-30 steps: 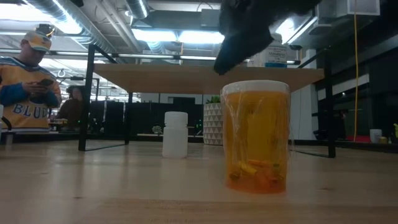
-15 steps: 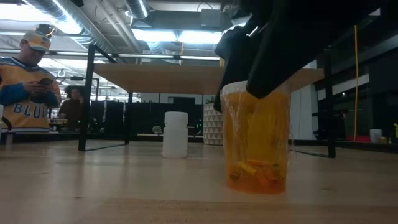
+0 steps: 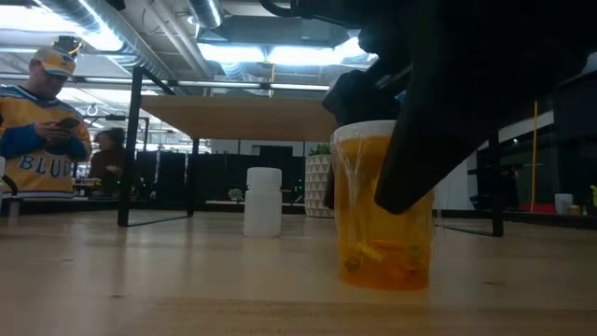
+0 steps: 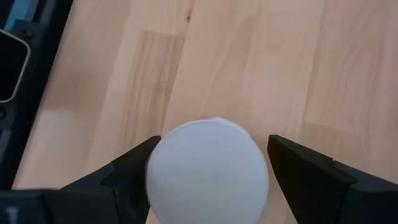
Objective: Pick and place medicine bottles onto shelf by color
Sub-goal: Put the top orange pill bottle on the shelf aligned with the other orange pill bottle
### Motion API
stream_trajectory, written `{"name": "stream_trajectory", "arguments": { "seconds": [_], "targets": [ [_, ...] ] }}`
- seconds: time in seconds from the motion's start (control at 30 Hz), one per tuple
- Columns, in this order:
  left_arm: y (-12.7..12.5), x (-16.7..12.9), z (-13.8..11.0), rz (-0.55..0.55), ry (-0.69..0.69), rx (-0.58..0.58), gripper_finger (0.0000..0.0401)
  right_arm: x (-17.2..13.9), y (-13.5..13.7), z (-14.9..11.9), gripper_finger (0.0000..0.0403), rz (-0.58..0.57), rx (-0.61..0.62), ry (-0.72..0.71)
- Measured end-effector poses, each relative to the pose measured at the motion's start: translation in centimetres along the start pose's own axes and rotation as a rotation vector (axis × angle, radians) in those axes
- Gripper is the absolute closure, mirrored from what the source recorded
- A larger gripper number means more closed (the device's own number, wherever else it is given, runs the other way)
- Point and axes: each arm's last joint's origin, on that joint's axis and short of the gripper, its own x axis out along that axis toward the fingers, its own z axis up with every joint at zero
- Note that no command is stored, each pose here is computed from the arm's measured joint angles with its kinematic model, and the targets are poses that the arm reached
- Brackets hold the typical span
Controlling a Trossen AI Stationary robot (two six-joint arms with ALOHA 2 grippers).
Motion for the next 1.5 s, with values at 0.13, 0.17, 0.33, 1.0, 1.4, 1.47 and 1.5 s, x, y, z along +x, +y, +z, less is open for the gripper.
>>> {"name": "stream_trajectory", "arguments": {
  "seconds": [0.13, 0.17, 0.33, 1.0, 1.4, 1.47, 1.5],
  "targets": [
    [0.0, 0.0, 0.0, 0.0, 0.0, 0.0, 0.0401, 0.0, 0.0, 0.0, 0.0107, -0.003, -0.001, -0.001],
    [0.0, 0.0, 0.0, 0.0, 0.0, 0.0, 0.0401, 0.0, 0.0, 0.0, 0.0107, -0.003, 0.0, -0.001],
    [0.0, 0.0, 0.0, 0.0, 0.0, 0.0, 0.0401, -0.5, 0.1, 0.5, 0.0107, -0.007, 0.007, 0.012],
    [0.0, 0.0, 0.0, 0.0, 0.0, 0.0, 0.0401, -1.2, 0.2, 0.9, 0.0181, -0.015, 0.047, 0.037],
    [0.0, 0.0, 0.0, 0.0, 0.0, 0.0, 0.0401, -7.0, 0.7, 4.7, 0.0195, -0.036, -0.014, 0.118],
    [0.0, 0.0, 0.0, 0.0, 0.0, 0.0, 0.0401, -9.2, 0.8, 5.7, 0.0195, -0.04, -0.044, 0.127],
    [0.0, 0.0, 0.0, 0.0, 0.0, 0.0, 0.0401, -10.3, 0.7, 6.3, 0.0195, -0.046, -0.051, 0.121]
  ]
}}
